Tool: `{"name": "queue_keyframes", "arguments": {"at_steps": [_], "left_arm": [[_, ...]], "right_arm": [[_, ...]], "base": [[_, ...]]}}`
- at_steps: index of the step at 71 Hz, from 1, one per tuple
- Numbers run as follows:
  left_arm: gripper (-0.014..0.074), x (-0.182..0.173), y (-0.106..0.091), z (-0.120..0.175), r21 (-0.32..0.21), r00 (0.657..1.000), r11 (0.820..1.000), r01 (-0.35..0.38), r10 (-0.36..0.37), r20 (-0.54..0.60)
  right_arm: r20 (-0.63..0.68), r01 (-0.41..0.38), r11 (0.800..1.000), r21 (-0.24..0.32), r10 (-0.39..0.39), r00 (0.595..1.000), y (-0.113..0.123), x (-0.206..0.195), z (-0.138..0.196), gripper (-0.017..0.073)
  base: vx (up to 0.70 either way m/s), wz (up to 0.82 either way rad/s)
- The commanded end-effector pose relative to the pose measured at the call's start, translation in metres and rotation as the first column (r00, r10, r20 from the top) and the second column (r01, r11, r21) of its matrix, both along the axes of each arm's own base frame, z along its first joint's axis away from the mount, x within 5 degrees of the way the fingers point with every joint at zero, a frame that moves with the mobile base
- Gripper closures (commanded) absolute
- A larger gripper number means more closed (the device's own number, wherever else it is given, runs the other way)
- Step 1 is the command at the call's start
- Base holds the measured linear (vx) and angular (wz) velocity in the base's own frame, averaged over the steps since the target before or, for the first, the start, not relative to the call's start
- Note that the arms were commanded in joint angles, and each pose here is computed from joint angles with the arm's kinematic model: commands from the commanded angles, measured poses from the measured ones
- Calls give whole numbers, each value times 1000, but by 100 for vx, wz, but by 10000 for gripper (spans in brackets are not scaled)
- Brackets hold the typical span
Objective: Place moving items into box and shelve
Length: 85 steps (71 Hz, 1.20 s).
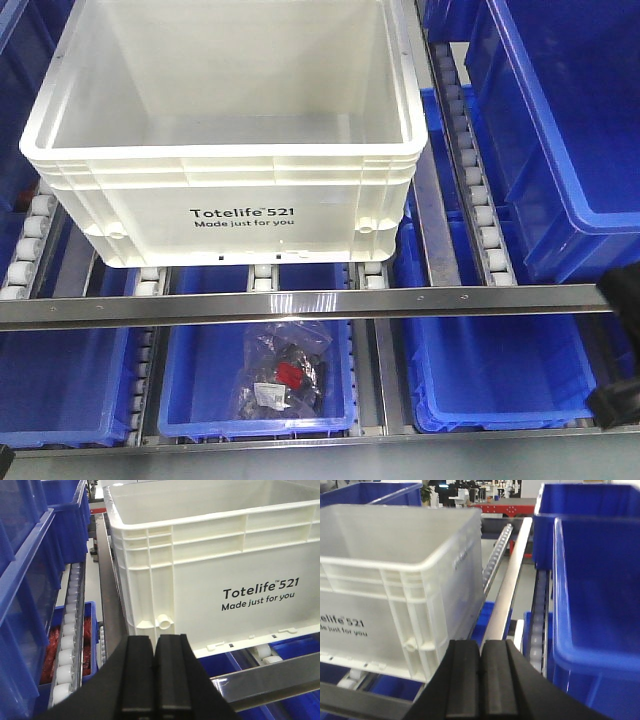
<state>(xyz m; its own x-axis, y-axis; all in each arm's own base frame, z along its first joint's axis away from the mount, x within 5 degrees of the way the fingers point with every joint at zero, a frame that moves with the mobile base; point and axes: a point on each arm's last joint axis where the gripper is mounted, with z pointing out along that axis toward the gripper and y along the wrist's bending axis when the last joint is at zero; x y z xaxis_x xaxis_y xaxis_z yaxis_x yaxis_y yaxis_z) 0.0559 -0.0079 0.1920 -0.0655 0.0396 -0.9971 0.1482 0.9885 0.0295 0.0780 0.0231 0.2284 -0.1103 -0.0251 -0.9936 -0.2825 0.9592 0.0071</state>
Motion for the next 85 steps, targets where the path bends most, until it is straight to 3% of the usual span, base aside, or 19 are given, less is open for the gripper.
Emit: {"name": "queue_keyframes", "arguments": {"at_steps": [1,8,18,85], "left_arm": [[621,1,-1,2,-11,998,1000,5,-4,62],[619,1,-1,2,-11,998,1000,5,-4,62],[619,1,-1,2,-11,998,1000,5,-4,63],[619,1,-1,2,-12,998,1000,5,-4,65]], "right_arm": [[102,4,998,59,-10,995,-2,-5,-7,574],[104,4,998,65,-11,995,-5,-15,-28,574],[182,0,999,43,-8,983,-8,-25,-26,574],[166,-1,999,43,-7,986,-7,-24,-27,574]], "base": [[0,0],[0,0],[0,0],[0,0]]}}
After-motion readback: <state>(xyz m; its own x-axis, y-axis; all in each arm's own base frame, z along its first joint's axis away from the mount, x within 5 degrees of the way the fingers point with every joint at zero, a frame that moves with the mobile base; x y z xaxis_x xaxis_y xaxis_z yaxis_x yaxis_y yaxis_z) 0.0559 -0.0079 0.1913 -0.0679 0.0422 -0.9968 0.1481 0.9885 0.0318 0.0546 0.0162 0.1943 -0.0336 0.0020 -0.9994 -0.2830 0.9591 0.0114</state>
